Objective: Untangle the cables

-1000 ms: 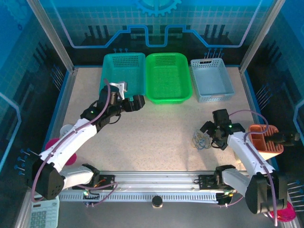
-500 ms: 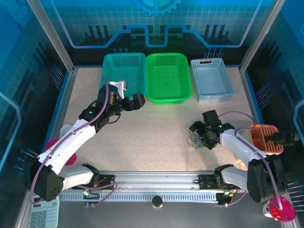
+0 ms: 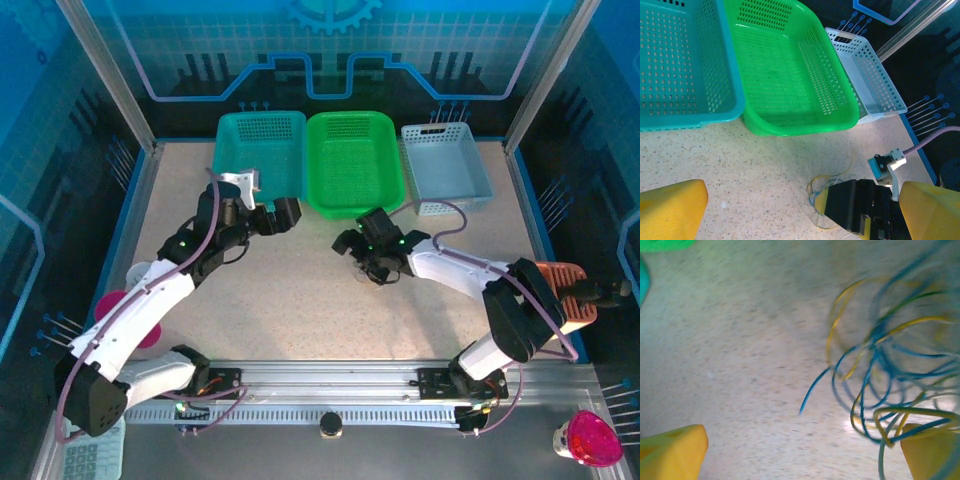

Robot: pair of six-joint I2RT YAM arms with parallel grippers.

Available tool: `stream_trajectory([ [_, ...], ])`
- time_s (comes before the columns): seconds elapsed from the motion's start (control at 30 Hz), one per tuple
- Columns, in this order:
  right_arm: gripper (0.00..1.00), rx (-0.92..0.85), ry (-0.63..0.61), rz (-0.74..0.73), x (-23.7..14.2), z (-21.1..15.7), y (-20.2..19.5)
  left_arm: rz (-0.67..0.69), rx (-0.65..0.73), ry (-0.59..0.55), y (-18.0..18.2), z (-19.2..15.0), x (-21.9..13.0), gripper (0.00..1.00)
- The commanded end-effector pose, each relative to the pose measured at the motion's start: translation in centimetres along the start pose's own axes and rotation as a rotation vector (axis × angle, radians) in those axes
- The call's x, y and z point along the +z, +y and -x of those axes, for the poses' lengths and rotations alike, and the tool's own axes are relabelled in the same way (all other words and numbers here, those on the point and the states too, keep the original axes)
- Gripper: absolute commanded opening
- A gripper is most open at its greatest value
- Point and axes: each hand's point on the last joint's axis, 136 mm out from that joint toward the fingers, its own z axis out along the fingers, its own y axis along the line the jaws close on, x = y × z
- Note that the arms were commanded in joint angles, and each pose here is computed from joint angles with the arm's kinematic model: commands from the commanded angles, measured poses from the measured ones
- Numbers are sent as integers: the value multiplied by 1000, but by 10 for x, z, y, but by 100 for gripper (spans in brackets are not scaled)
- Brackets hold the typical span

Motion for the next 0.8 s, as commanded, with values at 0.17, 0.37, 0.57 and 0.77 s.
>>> stream_trajectory([
  [0.17, 100, -125, -5, 79, -39, -13, 25, 43, -16, -7, 10, -8, -13, 99],
  [0.37, 100, -241, -145, 31, -100, 8, 6, 34, -28, 9, 10, -14, -14, 99],
  [0.57, 92, -270, -233, -34, -129, 59, -25, 19, -37, 36, 9, -20, -11, 99],
  [0.77, 72, -338, -203, -52, -113, 106, -33, -8, -21, 62, 5, -25, -8, 99],
])
